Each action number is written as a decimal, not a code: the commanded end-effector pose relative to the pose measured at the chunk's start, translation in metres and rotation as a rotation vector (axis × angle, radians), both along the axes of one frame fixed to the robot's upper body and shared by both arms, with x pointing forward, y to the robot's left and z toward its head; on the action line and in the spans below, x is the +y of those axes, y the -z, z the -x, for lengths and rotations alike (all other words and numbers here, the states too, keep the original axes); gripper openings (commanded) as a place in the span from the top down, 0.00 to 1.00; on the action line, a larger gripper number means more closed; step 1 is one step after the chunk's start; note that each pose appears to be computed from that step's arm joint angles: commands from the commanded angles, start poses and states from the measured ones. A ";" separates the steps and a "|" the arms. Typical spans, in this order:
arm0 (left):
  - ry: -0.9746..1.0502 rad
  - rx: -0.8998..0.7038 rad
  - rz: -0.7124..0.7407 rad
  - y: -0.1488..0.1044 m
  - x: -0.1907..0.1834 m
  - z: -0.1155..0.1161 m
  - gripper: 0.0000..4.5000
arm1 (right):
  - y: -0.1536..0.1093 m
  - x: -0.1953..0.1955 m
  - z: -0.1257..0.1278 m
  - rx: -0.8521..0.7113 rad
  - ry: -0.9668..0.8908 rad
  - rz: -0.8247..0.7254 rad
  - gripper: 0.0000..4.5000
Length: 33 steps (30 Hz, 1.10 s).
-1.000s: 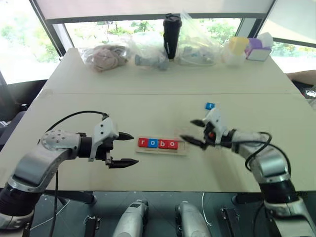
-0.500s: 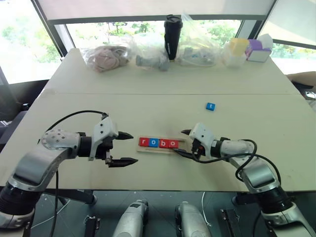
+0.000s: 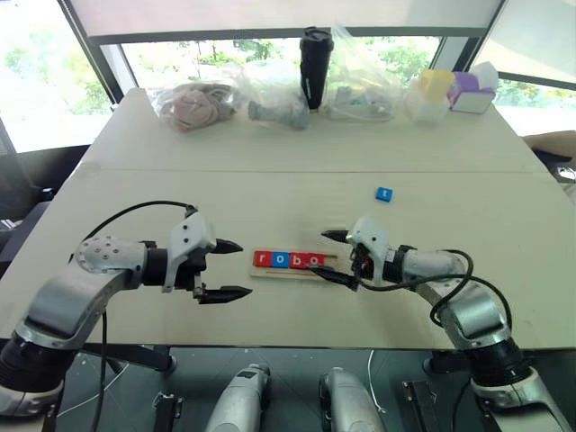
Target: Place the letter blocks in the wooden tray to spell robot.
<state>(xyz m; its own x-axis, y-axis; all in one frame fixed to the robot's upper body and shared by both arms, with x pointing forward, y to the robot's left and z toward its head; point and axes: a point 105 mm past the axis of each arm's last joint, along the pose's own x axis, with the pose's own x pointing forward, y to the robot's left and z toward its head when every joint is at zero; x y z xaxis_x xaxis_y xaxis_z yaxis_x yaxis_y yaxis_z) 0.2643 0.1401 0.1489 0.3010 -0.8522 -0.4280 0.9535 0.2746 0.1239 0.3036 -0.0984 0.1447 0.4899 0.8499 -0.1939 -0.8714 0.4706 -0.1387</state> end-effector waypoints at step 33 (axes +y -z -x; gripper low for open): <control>-0.105 -0.221 0.043 -0.032 0.000 -0.026 0.00 | 0.046 -0.090 -0.141 0.230 1.261 -0.067 0.74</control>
